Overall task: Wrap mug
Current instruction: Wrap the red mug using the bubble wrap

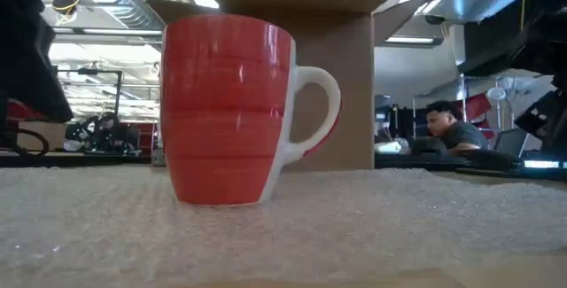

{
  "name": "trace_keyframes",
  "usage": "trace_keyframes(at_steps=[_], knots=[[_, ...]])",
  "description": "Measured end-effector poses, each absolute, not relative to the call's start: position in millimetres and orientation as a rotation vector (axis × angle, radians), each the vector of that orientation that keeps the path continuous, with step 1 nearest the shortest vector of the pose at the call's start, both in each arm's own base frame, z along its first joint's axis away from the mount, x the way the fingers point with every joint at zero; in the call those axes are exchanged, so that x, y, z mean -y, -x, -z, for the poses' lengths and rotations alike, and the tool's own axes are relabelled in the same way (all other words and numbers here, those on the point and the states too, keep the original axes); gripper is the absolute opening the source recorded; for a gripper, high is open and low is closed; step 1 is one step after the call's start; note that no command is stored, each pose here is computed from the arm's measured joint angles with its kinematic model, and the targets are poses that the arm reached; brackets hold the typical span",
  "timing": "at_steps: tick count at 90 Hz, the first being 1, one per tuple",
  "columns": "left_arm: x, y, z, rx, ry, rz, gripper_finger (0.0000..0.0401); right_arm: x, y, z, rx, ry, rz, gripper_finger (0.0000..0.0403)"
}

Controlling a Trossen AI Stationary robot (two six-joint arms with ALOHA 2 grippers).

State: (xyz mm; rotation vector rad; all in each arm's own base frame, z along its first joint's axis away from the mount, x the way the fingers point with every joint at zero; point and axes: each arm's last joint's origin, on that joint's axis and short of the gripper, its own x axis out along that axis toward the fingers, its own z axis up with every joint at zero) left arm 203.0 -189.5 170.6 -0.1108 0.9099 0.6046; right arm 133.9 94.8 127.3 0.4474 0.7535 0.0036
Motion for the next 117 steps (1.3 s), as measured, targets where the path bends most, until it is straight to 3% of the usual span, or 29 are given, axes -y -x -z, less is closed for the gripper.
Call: trace_keyframes(at_steps=[14, 31, 47, 70, 90, 117], knots=[[178.0, -185.2, -162.8, -0.808, 0.235, -0.582, 0.0, -91.4, -130.3, -133.9, -0.703, -0.479, -0.019, 0.0], [167.0, -152.4, -151.4, -0.655, 0.375, -0.404, 0.0, -90.8, -129.6, -142.6, -0.648, -0.518, -0.047, 0.0], [163.3, -125.3, -138.0, -0.608, 0.366, -0.188, 0.0, -93.2, -132.7, -149.7, -0.583, -0.566, -0.08, 0.0], [161.0, -96.7, -138.7, -0.655, 0.266, -0.07, 0.0, -94.5, -137.5, -159.6, -0.454, -0.62, -0.063, 0.0], [152.9, -85.5, -136.7, -0.835, 0.357, -0.097, 0.0004, -93.5, -138.3, -161.0, -0.418, -0.639, -0.024, 0.0], [150.3, -86.0, -135.7, -0.851, 0.34, -0.113, 0.0061, -93.5, -138.8, -162.3, -0.401, -0.657, -0.015, 0.0]])
